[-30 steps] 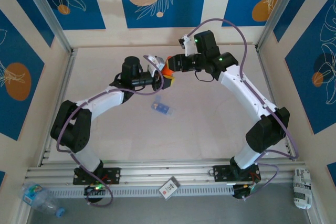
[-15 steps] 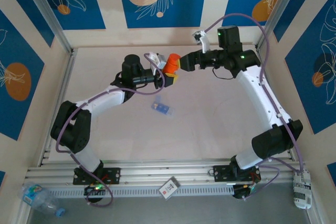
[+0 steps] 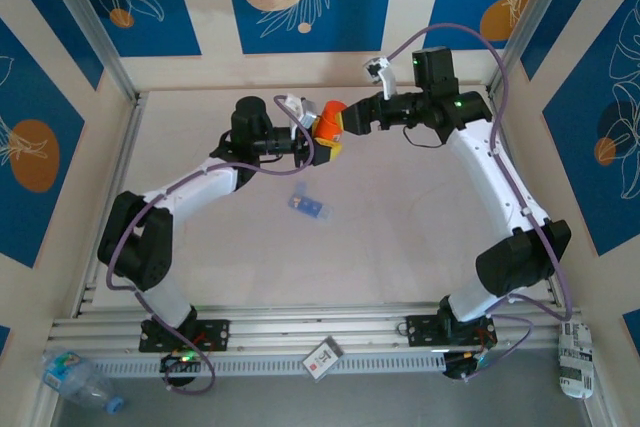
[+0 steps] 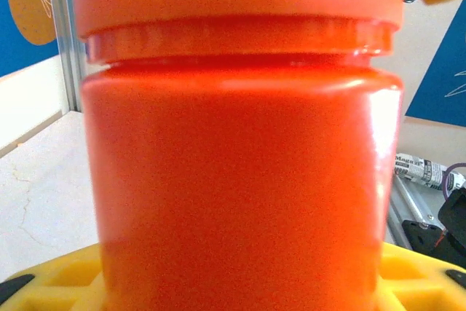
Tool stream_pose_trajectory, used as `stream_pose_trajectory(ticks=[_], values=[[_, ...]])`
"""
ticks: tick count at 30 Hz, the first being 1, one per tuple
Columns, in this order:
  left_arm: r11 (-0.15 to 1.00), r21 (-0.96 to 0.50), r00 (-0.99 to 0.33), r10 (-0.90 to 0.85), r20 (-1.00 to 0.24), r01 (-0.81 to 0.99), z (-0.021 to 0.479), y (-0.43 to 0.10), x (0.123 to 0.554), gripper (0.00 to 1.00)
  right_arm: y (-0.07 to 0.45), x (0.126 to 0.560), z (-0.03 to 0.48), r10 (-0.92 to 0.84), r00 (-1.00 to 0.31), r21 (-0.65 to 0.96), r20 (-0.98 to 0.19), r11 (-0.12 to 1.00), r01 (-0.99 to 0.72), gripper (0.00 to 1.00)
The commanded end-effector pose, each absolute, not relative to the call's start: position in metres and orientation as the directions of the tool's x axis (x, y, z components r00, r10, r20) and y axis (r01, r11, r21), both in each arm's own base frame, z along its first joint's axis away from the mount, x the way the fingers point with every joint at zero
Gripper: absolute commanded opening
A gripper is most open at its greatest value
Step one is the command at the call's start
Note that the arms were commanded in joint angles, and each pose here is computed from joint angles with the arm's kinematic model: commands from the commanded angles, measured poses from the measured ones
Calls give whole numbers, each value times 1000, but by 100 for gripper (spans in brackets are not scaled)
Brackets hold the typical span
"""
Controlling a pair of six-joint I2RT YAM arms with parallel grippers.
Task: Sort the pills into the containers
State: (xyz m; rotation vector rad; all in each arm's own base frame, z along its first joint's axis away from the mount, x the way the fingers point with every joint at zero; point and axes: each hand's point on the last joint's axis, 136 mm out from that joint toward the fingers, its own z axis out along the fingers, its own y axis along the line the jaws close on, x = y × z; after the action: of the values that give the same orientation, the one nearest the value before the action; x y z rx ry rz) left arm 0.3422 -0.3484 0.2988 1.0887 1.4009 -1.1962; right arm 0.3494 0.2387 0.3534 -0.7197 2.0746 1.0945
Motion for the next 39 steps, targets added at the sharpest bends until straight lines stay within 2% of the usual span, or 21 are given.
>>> stream_pose_trajectory(ticks=[1, 6, 9, 17, 24, 31, 39], values=[[71, -122, -124, 27, -992, 990, 311, -349, 338, 0, 247, 345, 366, -172, -584, 461, -793, 457, -760, 85], [62, -127, -129, 26, -991, 990, 311, -349, 337, 0, 252, 347, 365, -179, -589, 462, -788, 459, -759, 82], [63, -130, -132, 26, -991, 989, 310, -350, 338, 0, 255, 348, 363, -185, -598, 471, -780, 456, -755, 76], [65, -131, -133, 26, -991, 989, 311, -349, 337, 0, 260, 345, 350, -210, -622, 483, -755, 464, -743, 47], [168, -88, -89, 3, -996, 982, 319, -346, 350, 0, 264, 350, 319, -178, -688, 499, -704, 565, -657, 37], [370, 36, 54, -38, -998, 928, 340, -336, 362, 0, 272, 361, 282, -30, -752, 518, -658, 708, -481, 33], [438, 79, 109, -44, -993, 895, 339, -340, 363, 0, 277, 368, 268, 67, -766, 531, -639, 758, -377, 33]])
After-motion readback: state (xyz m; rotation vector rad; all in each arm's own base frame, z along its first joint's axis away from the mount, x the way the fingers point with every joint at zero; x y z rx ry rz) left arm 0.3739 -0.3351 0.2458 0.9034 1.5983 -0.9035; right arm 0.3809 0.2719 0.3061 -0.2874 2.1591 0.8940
